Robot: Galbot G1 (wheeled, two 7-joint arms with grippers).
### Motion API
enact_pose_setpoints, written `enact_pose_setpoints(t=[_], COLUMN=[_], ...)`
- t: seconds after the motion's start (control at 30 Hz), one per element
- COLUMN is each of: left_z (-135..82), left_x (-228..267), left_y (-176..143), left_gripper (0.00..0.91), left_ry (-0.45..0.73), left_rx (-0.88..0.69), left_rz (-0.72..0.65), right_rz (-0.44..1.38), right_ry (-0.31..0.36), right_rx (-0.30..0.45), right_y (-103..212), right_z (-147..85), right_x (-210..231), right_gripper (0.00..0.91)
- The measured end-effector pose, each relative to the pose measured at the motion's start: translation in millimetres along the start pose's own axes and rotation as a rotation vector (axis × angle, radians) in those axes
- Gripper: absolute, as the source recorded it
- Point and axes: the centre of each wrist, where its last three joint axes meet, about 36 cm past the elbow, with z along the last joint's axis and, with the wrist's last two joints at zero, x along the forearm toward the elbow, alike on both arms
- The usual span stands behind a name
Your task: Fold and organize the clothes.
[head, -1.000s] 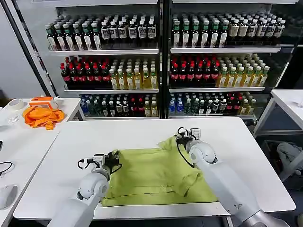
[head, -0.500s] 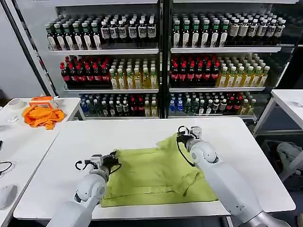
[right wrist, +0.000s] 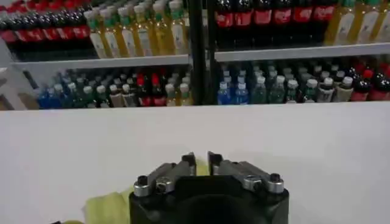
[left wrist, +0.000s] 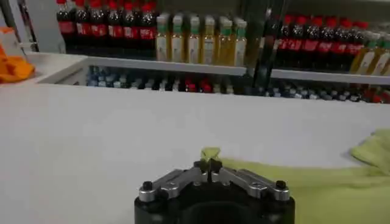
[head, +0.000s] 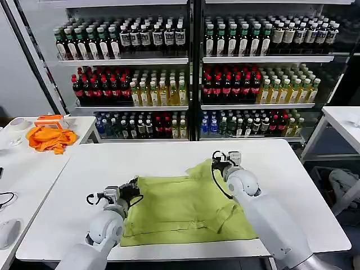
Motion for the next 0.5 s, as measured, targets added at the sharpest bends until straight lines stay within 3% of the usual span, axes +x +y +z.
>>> enact_pose_setpoints(t=[0.1, 0.13, 0.17, 0.2, 0.27, 0.5], left_z=[0.3, 0.4, 0.4, 0.5, 0.4, -1.3], left_x=[0.4, 0.4, 0.4, 0.4, 0.2, -0.3], left_y=[-1.6, -2.0, -2.2, -2.4, -3.0, -3.5], left_gripper=[0.02, 0.02, 0.02, 0.02, 0.02, 0.02], left_ry=[-0.004, -0.005, -0.005, -0.006, -0.007, -0.013], left_rx=[0.001, 0.002, 0.002, 0.003, 0.003, 0.002], left_rz=[0.003, 0.004, 0.004, 0.005, 0.007, 0.01], right_rz=[0.001, 0.002, 0.002, 0.001, 0.001, -0.007], right_ry=[0.014, 0.018, 0.022, 0.026, 0.034, 0.05], right_rx=[0.001, 0.002, 0.002, 0.002, 0.001, -0.015], right_y=[1.7, 2.2, 3.0, 3.7, 4.5, 5.2], right_z=[2.7, 3.4, 4.1, 5.0, 6.8, 9.4], right_x=[-4.6, -6.1, -7.4, -8.4, -10.4, -14.6], right_gripper=[0.907, 0.867, 0.746, 0.242, 0.0, 0.0])
